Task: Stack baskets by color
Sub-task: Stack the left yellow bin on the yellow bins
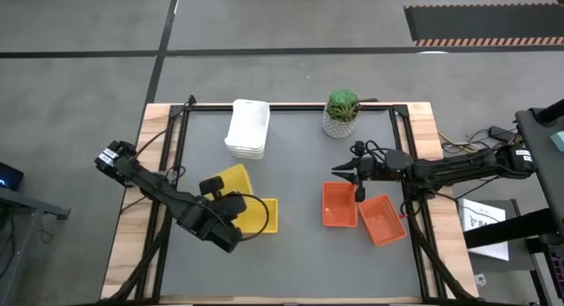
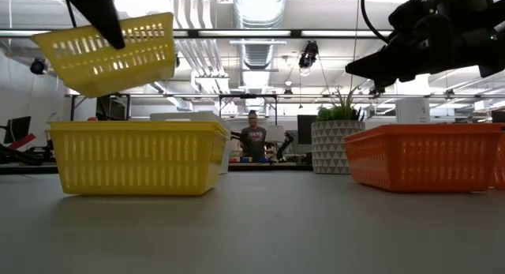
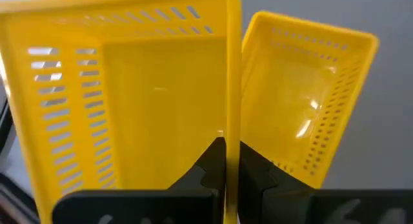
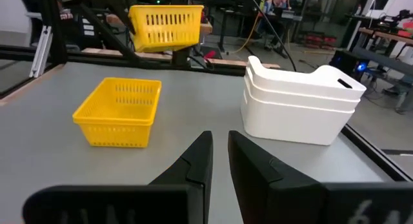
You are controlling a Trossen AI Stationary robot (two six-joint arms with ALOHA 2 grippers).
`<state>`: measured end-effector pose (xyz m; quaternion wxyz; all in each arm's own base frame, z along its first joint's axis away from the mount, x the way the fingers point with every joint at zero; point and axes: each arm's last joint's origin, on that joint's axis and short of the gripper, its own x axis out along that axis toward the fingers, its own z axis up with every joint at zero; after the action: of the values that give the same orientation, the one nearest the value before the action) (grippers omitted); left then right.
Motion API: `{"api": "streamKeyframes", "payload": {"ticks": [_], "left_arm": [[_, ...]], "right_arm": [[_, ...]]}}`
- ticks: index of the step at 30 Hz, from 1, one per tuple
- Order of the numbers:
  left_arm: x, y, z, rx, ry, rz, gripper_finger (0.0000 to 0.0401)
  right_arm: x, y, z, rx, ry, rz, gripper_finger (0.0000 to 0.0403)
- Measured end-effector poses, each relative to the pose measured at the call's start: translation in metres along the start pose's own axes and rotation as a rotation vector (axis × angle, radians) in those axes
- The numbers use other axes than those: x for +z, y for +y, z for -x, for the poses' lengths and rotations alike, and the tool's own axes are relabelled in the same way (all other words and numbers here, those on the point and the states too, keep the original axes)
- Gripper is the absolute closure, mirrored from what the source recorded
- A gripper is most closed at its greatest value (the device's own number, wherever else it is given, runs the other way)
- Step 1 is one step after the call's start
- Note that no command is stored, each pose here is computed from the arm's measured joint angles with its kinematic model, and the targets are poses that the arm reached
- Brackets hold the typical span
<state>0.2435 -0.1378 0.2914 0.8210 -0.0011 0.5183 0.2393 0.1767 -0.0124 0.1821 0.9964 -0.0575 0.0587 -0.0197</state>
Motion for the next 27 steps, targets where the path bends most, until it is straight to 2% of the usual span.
{"api": "streamKeyframes", "payload": {"ticks": [8, 13, 17, 21, 27], "left_arm": [[0.009, -0.007, 0.004, -0.069, -0.071, -0.061, 0.0401], [0.019, -0.012, 0.012, -0.134, -0.150, -0.161, 0.0401], [0.023, -0.014, 0.015, -0.144, -0.185, -0.257, 0.0401], [0.025, -0.015, 0.014, -0.162, -0.195, -0.323, 0.0401], [0.025, -0.022, 0.008, -0.207, -0.157, -0.352, 0.0401]], "right_arm": [[0.000, 0.000, 0.000, 0.002, 0.001, -0.016, 0.0360], [0.004, 0.001, 0.002, 0.050, -0.028, -0.010, 0.0360], [0.007, 0.001, 0.005, 0.049, -0.087, -0.003, 0.0360], [0.006, 0.001, 0.008, 0.045, -0.127, -0.010, 0.0360], [0.001, 0.002, 0.009, 0.040, -0.119, -0.049, 0.0360]]}}
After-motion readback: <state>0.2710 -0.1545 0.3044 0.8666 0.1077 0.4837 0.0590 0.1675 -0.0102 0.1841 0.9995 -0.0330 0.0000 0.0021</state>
